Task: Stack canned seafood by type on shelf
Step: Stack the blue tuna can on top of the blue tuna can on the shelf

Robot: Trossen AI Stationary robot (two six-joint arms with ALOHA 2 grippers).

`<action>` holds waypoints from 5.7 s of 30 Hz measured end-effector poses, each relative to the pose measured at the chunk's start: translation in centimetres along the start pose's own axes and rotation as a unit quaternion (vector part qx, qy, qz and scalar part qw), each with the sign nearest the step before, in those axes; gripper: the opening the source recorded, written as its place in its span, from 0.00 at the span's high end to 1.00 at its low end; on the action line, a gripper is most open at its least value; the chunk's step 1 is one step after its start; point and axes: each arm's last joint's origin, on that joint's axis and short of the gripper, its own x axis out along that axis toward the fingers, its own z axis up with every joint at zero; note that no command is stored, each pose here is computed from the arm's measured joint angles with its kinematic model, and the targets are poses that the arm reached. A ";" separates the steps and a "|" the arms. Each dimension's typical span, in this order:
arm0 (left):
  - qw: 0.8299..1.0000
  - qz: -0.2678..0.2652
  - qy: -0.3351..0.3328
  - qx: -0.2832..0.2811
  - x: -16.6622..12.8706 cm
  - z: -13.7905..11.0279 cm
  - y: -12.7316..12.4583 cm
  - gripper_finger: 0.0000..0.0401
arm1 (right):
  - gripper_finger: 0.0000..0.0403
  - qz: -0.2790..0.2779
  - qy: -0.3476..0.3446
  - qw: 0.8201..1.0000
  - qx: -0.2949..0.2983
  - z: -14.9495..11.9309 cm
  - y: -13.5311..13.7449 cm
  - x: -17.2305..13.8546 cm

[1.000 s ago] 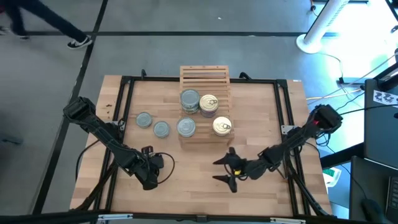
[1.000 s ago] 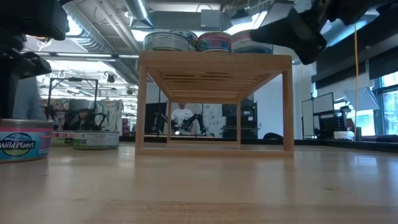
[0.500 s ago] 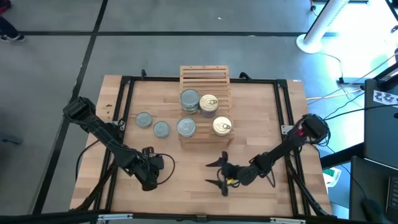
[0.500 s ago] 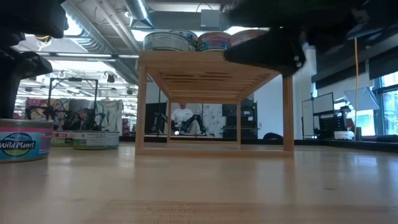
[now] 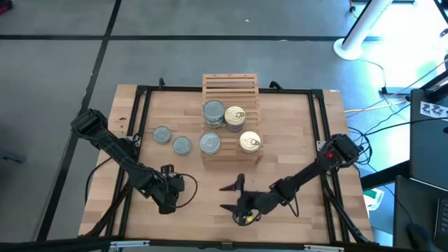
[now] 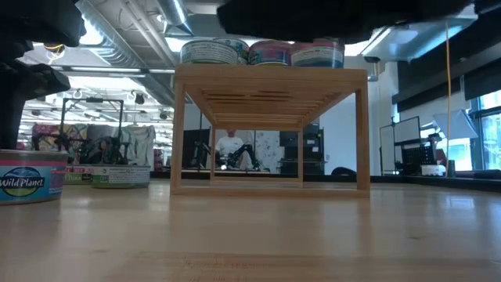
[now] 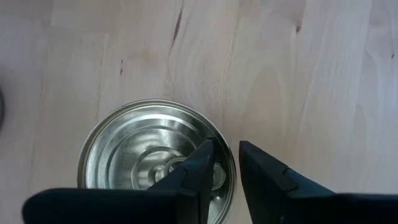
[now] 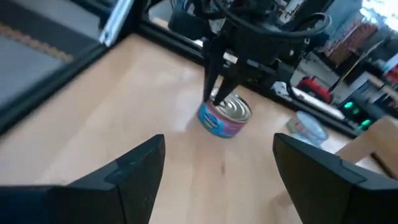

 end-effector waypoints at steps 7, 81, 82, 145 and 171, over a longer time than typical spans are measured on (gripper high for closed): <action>1.000 -0.002 -0.001 -0.001 0.0 0.0 0.0 0.76 | 0.26 -0.003 0.010 0.997 -0.074 0.2 -0.5 1.5; 0.996 -0.017 -0.087 -0.018 -1.1 2.2 -1.3 1.00 | 0.26 0.041 0.073 0.982 -0.167 -2.8 -1.8 9.7; 0.996 -0.020 -0.090 -0.019 -1.1 2.3 -1.3 1.00 | 0.26 0.041 0.073 0.982 -0.167 -2.8 -1.8 9.7; 0.973 -0.107 -0.176 -0.107 -1.3 6.0 -1.2 0.98 | 0.51 0.048 0.117 0.959 -0.252 -3.6 -1.3 9.2; 0.963 -0.202 -0.062 -0.166 -1.4 5.4 -1.7 0.70 | 0.48 -0.096 0.135 0.938 -0.304 1.8 4.5 2.6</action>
